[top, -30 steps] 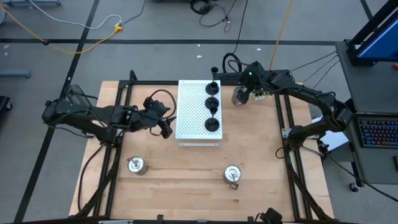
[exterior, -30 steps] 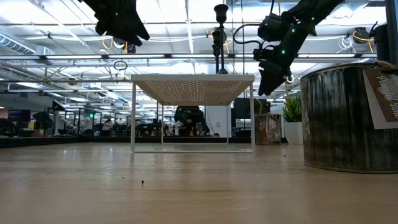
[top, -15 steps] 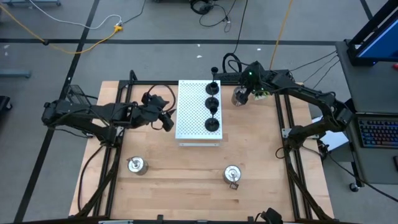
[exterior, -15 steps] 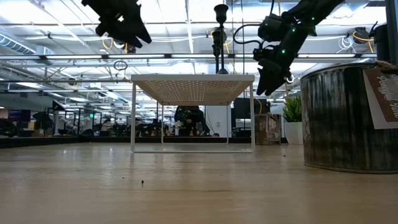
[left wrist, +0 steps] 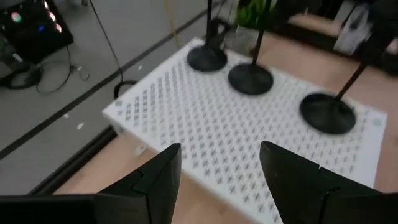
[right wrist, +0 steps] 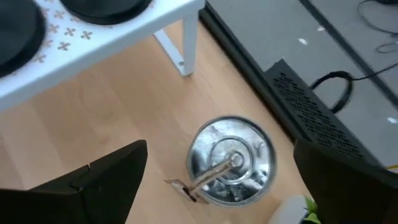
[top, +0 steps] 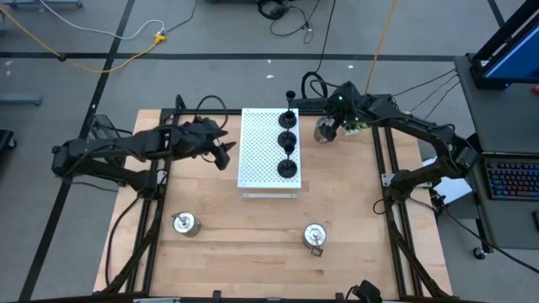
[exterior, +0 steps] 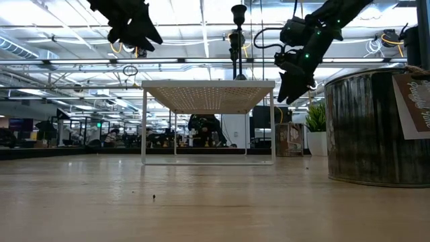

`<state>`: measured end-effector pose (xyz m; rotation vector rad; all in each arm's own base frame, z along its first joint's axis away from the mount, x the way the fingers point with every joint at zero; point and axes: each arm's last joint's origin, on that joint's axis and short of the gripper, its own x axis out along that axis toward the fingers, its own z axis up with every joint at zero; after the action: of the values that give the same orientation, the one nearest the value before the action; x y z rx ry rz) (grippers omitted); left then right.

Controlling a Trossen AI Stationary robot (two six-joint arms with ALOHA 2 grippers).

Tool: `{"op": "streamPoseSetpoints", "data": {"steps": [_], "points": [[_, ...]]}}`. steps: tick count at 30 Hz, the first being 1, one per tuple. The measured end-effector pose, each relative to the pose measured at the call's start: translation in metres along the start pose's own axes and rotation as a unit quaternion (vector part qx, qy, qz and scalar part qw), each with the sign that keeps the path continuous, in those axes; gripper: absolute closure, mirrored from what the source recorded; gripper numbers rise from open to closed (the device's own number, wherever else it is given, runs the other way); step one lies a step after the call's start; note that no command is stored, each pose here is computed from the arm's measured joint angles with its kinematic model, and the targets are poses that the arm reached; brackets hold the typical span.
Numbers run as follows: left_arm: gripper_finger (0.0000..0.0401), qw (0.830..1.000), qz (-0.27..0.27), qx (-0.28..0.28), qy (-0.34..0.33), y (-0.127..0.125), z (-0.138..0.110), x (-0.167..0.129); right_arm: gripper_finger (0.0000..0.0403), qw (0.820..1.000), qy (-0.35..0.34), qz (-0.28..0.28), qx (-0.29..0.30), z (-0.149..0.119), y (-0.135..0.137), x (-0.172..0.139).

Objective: Pick & Place candle stick holders
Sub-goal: Put the top right silver scented candle on the shelf

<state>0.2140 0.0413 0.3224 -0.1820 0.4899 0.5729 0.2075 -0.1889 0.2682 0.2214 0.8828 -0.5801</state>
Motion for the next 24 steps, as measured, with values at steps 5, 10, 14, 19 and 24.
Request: {"op": "streamPoseSetpoints", "data": {"steps": [5, 10, 14, 19, 24], "points": [[0.0176, 0.996, -0.047, -0.022, -0.078, 0.004, -0.027, 0.004, 0.0003, 1.0, -0.005, 0.007, 0.01, 0.0, -0.006, 0.0], [0.0176, 0.989, -0.063, -0.065, -0.113, 0.015, -0.061, -0.002, 0.0003, 1.0, -0.007, 0.002, 0.019, -0.001, -0.011, -0.001], [0.0176, 0.984, -0.067, -0.08, -0.144, 0.023, -0.077, -0.009, 0.0003, 0.999, -0.007, 0.002, 0.034, -0.001, -0.011, -0.001], [0.0176, 0.982, -0.061, -0.095, -0.151, 0.028, -0.09, -0.012, 0.0003, 0.999, 0.008, 0.004, 0.052, -0.002, -0.011, 0.006], [0.0176, 0.982, -0.062, -0.103, -0.147, 0.029, -0.094, -0.012, 0.0003, 0.999, 0.027, 0.003, 0.045, -0.004, -0.012, 0.02]]}}
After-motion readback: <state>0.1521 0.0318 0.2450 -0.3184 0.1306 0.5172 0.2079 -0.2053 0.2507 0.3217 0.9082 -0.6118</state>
